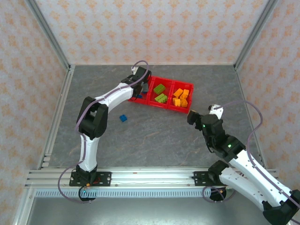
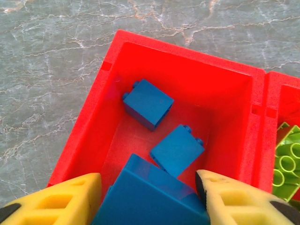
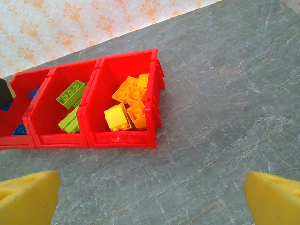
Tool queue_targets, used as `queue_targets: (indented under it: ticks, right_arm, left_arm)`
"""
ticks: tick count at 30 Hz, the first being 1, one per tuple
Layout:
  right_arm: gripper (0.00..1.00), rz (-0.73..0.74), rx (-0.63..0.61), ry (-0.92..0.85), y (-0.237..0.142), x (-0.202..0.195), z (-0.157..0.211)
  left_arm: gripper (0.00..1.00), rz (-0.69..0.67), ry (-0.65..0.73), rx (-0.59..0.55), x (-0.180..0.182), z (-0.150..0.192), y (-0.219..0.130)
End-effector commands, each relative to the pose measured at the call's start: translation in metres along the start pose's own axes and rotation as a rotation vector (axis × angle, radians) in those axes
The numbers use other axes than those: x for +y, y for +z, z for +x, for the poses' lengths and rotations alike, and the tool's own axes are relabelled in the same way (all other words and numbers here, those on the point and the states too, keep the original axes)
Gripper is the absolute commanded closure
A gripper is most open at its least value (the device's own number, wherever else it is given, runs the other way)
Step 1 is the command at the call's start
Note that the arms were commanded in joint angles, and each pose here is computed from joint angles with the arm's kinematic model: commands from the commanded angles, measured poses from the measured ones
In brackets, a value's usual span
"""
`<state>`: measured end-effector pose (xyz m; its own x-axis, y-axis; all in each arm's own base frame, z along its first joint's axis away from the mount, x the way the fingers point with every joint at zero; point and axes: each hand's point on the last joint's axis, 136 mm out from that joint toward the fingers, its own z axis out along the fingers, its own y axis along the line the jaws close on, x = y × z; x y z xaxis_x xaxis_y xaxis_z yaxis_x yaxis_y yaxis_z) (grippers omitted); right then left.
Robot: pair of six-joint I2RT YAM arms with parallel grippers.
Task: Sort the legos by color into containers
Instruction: Place the lego in the container, then pick up the lego from the middle-left of the table.
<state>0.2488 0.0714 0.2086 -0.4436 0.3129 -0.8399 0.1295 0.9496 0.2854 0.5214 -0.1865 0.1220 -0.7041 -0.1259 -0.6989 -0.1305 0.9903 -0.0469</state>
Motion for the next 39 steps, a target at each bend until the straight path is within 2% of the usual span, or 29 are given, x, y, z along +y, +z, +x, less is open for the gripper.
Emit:
queue_targets:
  ticks: [1, 6, 7, 8, 15, 22, 26, 30, 39]
  right_arm:
    - [0.0, -0.004, -0.008, -0.004, -0.002, 0.002, -0.003]
    - [0.0, -0.004, -0.009, -0.003, -0.002, 0.002, -0.004]
    - [0.0, -0.003, -0.009, -0.003, -0.002, 0.002, -0.004]
    - [0.0, -0.005, -0.009, -0.002, -0.003, 0.002, -0.004]
    - [0.0, 0.001, 0.012, -0.018, 0.002, 0.003, 0.001]
    - [0.0, -0.007, 0.02, -0.023, 0.003, 0.005, 0.003]
    - [0.0, -0.017, 0.031, -0.028, 0.005, 0.007, 0.006]
    - [0.0, -0.016, 0.043, -0.035, 0.007, 0.008, 0.008]
    - [0.0, -0.014, 0.049, -0.039, 0.008, 0.009, 0.01]
  left_arm:
    - [0.43, -0.029, 0.03, -0.007, 0.007, -0.008, 0.004]
    - [0.13, -0.004, 0.036, -0.007, 0.005, -0.014, 0.003]
    - [0.02, -0.012, 0.032, -0.015, 0.006, -0.017, 0.0]
    - [0.01, -0.033, 0.025, -0.026, 0.011, -0.02, -0.003]
    - [0.0, -0.035, 0.018, -0.066, 0.022, -0.027, -0.029]
    - [0.0, 0.049, -0.027, -0.12, 0.033, -0.021, -0.073]
    - [0.01, 0.078, -0.043, -0.115, 0.045, 0.003, -0.087]
    - [0.01, 0.071, -0.033, -0.061, 0.059, 0.036, -0.091]
    - [0.01, 0.053, -0.058, 0.097, 0.099, 0.146, -0.084]
